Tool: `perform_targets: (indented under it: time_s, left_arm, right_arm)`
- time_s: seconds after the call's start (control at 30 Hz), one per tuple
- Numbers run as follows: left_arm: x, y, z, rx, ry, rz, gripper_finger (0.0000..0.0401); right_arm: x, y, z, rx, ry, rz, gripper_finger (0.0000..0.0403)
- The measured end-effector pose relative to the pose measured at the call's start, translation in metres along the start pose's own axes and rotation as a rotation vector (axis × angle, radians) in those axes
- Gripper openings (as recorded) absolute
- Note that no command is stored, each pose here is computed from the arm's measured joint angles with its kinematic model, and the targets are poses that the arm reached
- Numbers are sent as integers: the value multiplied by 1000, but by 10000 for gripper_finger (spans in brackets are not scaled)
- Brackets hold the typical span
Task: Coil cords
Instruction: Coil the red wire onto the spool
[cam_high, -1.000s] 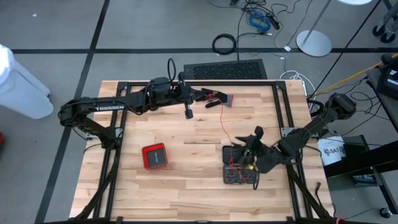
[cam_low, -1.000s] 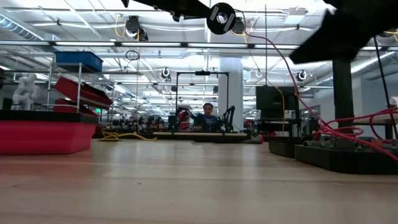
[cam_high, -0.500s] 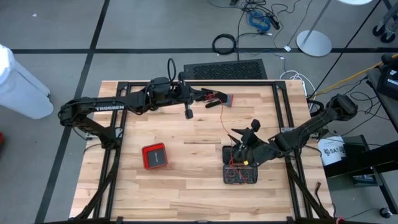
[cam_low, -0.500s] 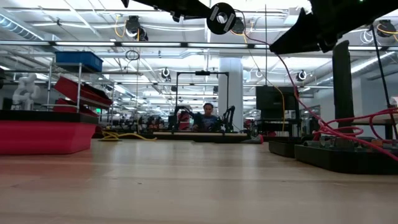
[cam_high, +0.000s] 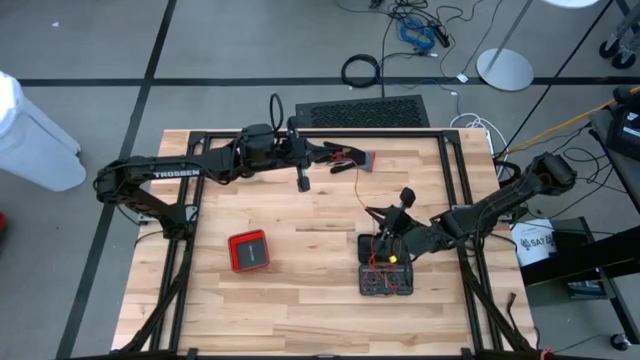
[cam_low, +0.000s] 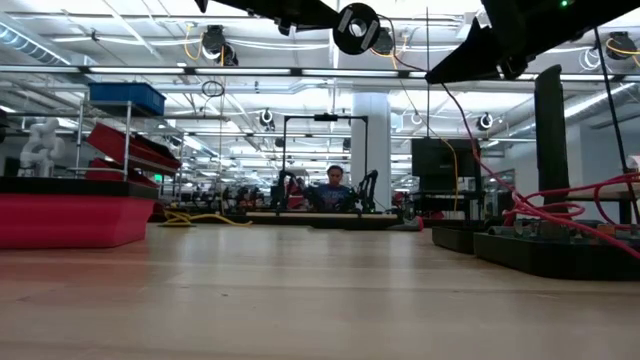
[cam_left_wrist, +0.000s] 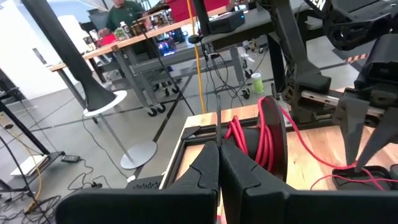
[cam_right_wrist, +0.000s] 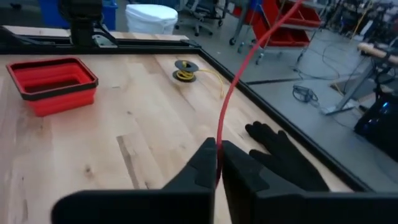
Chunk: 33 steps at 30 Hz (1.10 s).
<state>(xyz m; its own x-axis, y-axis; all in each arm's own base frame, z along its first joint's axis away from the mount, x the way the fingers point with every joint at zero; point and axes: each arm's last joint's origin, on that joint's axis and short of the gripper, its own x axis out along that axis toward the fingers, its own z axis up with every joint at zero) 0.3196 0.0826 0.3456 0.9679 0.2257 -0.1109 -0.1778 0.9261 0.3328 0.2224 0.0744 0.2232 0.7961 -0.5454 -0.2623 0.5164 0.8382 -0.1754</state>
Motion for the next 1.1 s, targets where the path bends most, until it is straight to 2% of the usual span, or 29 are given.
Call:
perform_targets:
  time_s: [0.2,0.47,0.7,1.1]
  left_arm:
    - [0,-1,1,-41,-22,-34,0]
    - [0,-4,3,-51,-36,-53,0]
    - [0,-4,5,-49,-59,-50,0]
    - [0,-5,5,-57,-49,-55,0]
  right_arm:
    - [14,-13,0,19,25,-88,1]
    - [37,-24,-1,63,70,-48,1]
    - [60,-18,2,77,-3,19,0]
    - [86,-27,22,62,-24,-42,0]
